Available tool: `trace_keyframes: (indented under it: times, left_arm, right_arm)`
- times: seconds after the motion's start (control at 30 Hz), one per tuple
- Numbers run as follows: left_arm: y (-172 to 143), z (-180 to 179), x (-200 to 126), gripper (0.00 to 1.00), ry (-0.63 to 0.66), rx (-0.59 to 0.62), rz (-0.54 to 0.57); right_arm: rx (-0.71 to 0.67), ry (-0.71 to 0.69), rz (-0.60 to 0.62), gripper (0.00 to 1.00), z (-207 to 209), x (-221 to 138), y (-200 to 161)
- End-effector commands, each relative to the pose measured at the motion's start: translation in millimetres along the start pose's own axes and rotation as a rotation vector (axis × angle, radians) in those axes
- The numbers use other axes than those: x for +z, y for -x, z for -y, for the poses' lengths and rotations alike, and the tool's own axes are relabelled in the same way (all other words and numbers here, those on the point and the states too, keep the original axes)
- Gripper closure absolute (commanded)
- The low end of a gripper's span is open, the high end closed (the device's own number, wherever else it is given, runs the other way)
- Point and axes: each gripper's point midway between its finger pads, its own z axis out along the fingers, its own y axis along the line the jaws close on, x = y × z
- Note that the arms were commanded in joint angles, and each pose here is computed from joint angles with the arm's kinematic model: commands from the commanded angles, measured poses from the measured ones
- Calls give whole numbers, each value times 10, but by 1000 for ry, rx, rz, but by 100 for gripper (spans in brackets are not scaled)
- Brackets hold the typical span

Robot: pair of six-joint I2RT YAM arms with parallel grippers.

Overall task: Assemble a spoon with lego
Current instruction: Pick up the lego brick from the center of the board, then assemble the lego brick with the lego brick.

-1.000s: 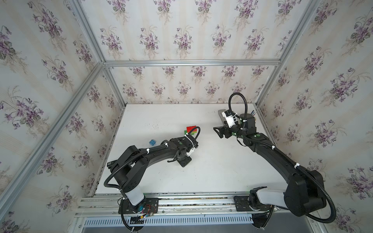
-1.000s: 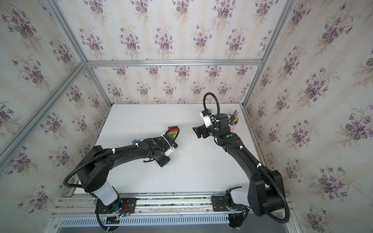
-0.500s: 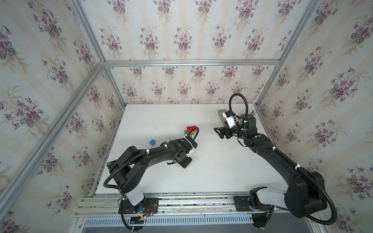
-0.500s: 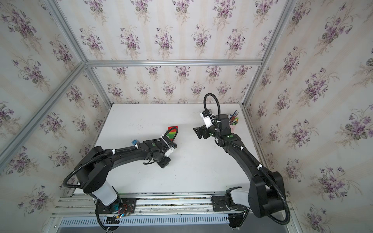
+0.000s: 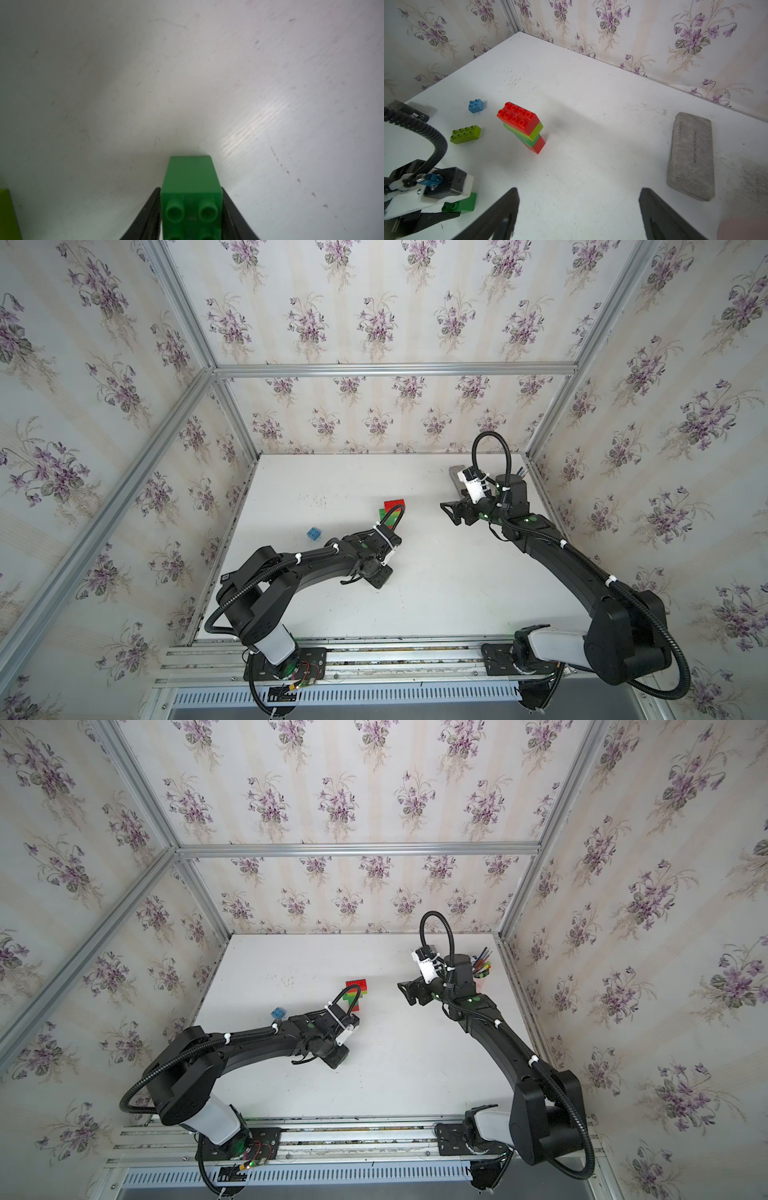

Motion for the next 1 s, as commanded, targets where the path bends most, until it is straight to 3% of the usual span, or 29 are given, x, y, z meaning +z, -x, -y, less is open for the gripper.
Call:
trace_keyframes:
  times: [0.0,0.23,0.5,0.63,0.67,0.87,0.97]
  left_arm:
    - [83,-14,2,58,9,-23,35]
    - [90,-26,30,61,16,-26,42]
    - [142,-32,-70,77,14,3,74]
    - [226,-58,-361,81,11,95,80]
    - [264,-54,-465,80,-6,130,84]
    - [573,-396,-1018,79,-35,277,155]
    - [656,-596,-1175,76,-84,338,171]
  right_arm:
    - [-15,12,31,7,-13,5,84]
    - [0,18,26,7,-8,28,68]
    - [85,55,21,7,-49,69,72]
    - [303,151,-37,6,-168,150,53]
    - [375,196,-54,1,-230,180,34]
    - [830,489,-168,0,-565,417,-142]
    - [914,581,-237,0,-686,537,-206]
